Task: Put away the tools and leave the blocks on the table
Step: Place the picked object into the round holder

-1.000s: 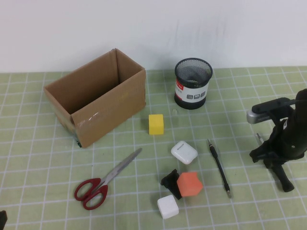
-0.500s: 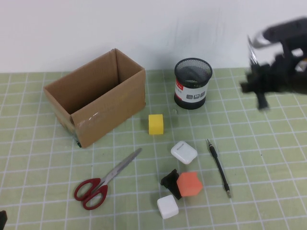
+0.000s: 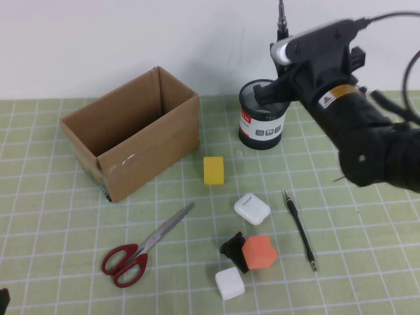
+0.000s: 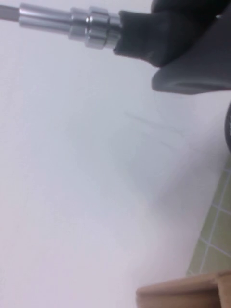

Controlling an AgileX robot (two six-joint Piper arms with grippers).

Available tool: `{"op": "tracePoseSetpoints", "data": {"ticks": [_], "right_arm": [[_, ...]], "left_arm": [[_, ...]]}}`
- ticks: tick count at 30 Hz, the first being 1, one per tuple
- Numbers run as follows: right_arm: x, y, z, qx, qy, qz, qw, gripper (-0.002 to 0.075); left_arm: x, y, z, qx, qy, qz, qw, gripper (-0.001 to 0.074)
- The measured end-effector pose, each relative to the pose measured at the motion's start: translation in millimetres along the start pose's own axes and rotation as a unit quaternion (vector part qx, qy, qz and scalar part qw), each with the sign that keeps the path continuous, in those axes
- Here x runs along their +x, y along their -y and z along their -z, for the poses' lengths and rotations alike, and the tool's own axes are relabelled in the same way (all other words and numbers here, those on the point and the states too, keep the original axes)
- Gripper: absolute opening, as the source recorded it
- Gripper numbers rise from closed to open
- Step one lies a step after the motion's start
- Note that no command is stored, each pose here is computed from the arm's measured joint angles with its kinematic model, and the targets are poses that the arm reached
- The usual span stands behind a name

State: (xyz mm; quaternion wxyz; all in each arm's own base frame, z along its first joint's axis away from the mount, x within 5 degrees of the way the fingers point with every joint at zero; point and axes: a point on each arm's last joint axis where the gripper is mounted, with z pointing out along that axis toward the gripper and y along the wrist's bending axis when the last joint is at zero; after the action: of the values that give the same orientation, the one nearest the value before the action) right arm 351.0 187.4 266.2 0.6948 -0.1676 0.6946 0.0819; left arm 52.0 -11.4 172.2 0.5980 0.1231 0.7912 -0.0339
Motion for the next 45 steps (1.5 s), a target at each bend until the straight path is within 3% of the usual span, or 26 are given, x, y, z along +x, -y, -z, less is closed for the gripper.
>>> {"op": "tracePoseSetpoints", "data": {"ticks": [14, 21, 27, 33, 45], "right_arm": [[52.1, -14.7, -51.8, 0.002, -0.020, -0.039, 0.999, 0.0146], [64.1, -16.2, -55.8, 0.005, -0.033, -0.041, 0.999, 0.0232], [64.3, -14.5, -56.3, 0.015, -0.038, -0.043, 0.998, 0.0256], [45.9, -12.5, -45.2, -0.003, -0.106, -0.020, 0.994, 0.0257], [-31.7, -16.8, 13.8, -0.148, -0.201, 0.026, 0.968, 0.0257]], "left_arm": [[0.0, 0.0, 0.0, 0.000, 0.000, 0.000, 1.000, -0.0004], [0.0, 0.0, 0.0, 0.000, 0.000, 0.000, 1.000, -0.0004], [0.0, 0.0, 0.0, 0.000, 0.000, 0.000, 1.000, -0.0004], [0.0, 0.0, 0.0, 0.000, 0.000, 0.000, 1.000, -0.0004], [0.0, 0.0, 0.0, 0.000, 0.000, 0.000, 1.000, -0.0004]]}}
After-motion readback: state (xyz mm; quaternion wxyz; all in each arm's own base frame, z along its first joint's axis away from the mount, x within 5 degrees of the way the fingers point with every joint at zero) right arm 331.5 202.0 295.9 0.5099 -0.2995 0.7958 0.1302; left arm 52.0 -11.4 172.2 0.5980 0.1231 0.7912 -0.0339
